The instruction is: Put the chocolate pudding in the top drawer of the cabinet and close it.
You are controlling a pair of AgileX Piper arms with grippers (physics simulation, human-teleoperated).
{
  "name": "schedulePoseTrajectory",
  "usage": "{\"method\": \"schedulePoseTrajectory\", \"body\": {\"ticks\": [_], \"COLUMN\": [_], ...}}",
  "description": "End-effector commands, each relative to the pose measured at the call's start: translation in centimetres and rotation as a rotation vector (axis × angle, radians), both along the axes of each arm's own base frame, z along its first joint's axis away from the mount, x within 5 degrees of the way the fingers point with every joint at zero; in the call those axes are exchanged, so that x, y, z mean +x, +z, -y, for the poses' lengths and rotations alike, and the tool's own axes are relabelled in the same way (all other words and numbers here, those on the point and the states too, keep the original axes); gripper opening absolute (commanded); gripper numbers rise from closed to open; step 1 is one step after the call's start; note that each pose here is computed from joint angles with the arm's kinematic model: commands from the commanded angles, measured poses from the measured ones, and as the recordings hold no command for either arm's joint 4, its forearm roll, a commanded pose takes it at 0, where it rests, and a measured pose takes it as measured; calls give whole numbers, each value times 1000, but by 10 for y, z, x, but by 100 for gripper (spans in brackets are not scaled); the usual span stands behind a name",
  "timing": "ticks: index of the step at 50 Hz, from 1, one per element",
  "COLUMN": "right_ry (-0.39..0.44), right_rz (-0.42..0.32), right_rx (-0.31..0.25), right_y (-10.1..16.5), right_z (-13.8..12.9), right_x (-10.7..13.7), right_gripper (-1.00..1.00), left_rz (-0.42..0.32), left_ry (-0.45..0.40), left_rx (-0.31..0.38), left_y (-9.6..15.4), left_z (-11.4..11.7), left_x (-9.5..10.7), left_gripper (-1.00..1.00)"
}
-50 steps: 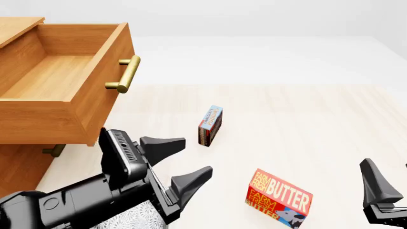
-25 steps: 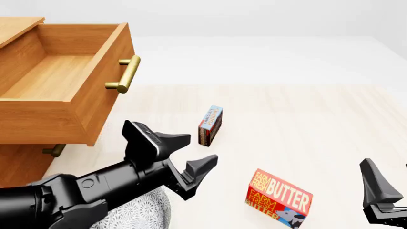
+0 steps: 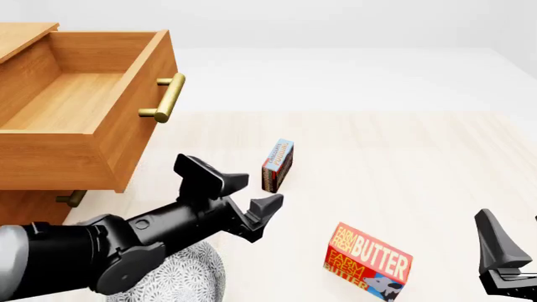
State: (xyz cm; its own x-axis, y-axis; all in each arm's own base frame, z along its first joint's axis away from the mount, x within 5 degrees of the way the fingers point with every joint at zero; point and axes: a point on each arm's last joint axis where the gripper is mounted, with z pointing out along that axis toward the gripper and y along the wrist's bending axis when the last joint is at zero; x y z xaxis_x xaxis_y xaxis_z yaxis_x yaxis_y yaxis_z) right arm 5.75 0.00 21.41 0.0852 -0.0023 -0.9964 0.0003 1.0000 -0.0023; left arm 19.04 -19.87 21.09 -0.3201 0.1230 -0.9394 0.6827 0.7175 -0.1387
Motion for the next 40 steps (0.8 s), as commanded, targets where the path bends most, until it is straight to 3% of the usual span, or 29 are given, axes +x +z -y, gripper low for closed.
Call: {"method": "schedulePoseTrajectory", "body": {"ticks": [1, 14, 31, 32, 40], "right_ry": [0, 0, 0, 0, 0], "right_rz": [0, 0, 0, 0, 0], "right_rx": [0, 0, 0, 0, 0], "right_y": [0, 0, 0, 0, 0], "right_z": [0, 0, 0, 0, 0], "right_x": [0, 0, 0, 0, 0], "right_gripper": [100, 100, 100, 100, 100], "left_rz": [-21, -34, -46, -58, -69], "left_ry": [29, 43, 63, 101, 117], "left_rx": [17, 58, 59, 53, 53], "left_y": [-4, -13, -20, -26, -31], "left_z": [3, 12, 12, 6, 4], "left_x": [15, 32, 40, 49, 53], "left_gripper": [100, 100, 100, 100, 100]}}
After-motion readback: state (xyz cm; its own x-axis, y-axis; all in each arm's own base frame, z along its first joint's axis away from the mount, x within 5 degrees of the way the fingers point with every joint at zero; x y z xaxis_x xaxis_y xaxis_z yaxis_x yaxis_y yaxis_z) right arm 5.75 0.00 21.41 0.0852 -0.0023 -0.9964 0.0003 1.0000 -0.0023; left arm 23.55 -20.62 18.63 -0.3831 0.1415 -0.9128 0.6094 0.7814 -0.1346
